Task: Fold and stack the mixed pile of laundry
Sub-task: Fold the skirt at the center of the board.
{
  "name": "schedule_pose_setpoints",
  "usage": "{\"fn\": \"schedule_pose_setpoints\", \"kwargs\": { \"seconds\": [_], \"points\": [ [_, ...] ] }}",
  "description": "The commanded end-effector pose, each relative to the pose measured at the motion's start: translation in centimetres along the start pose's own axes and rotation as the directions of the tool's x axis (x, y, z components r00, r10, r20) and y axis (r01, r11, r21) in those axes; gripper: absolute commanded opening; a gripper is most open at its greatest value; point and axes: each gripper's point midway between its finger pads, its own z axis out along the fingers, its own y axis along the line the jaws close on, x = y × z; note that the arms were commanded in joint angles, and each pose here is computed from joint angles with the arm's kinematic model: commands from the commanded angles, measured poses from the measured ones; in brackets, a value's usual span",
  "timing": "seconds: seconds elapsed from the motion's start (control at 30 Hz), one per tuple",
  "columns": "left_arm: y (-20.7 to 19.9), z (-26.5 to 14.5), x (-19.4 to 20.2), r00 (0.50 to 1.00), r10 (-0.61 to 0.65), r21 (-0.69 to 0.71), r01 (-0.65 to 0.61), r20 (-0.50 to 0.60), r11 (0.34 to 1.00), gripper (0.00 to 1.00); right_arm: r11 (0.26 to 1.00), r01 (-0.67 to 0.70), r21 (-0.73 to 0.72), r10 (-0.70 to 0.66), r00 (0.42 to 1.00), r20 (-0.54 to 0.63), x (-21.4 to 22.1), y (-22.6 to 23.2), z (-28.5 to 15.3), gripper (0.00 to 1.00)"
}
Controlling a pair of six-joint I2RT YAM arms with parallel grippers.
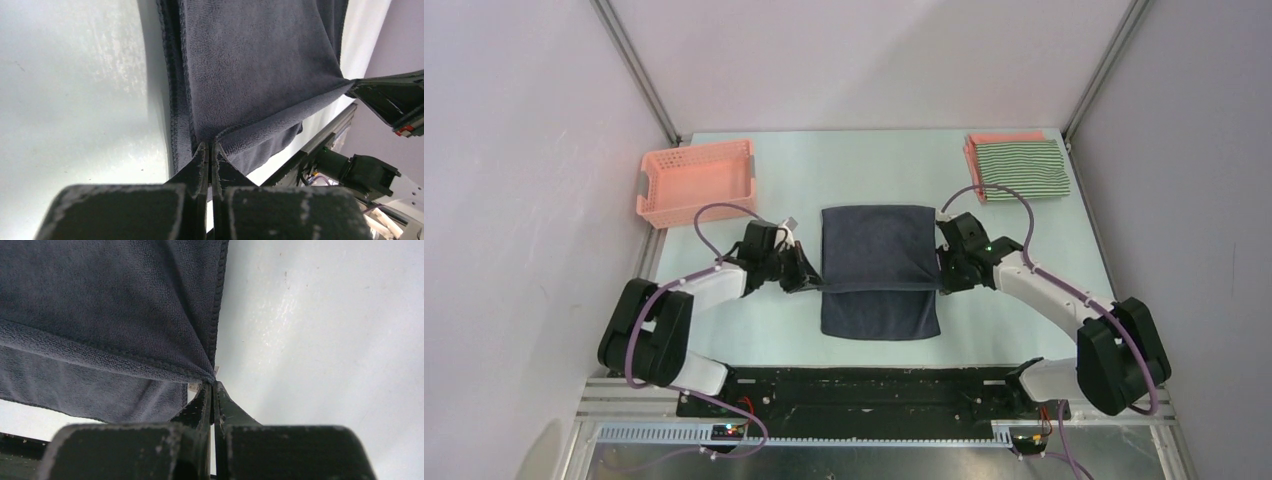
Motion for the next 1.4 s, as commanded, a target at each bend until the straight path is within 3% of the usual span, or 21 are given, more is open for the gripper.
{"fn": "schedule_pose_setpoints", "kwargs": {
  "seconds": [0.0,0.3,0.4,0.67,1.13,1.37],
  "points": [
    [-1.0,-0.5,-2.0,0.997,0.035,-0.012,-0.035,0.075,0.999,0.00,0.999,-0.038,0.037,0.036,0.997,0.072,-1.6,-0.4,-1.3,0.00],
    [-4.7,-4.6,-3.7,0.975,0.099,-0.008,-0.100,0.197,0.995,0.00,0.999,-0.034,-0.036,0.038,0.992,0.117,-2.1,1.1,-5.7,0.00],
    [-3.7,-4.0,-1.0,0.982,0.104,-0.028,-0.101,0.159,0.995,0.00,0.998,-0.032,-0.054,0.033,0.999,0.020,1.0,2.2,-4.8,0.00],
    [0.3,-1.3,4.0,0.998,0.057,-0.078,-0.053,0.042,0.995,0.00,0.993,-0.120,-0.017,0.118,0.989,-0.087,5.2,2.3,-1.5,0.00],
    [3.1,0.0,6.3,0.998,0.050,-0.114,-0.053,-0.026,0.992,0.00,0.995,-0.068,0.072,0.077,0.989,-0.130,6.8,1.3,0.9,0.00],
    [0.4,-1.5,4.5,0.997,0.073,-0.073,-0.071,0.037,0.995,0.00,0.996,-0.077,0.050,0.081,0.993,-0.089,5.3,1.7,-1.1,0.00]
  ]
}}
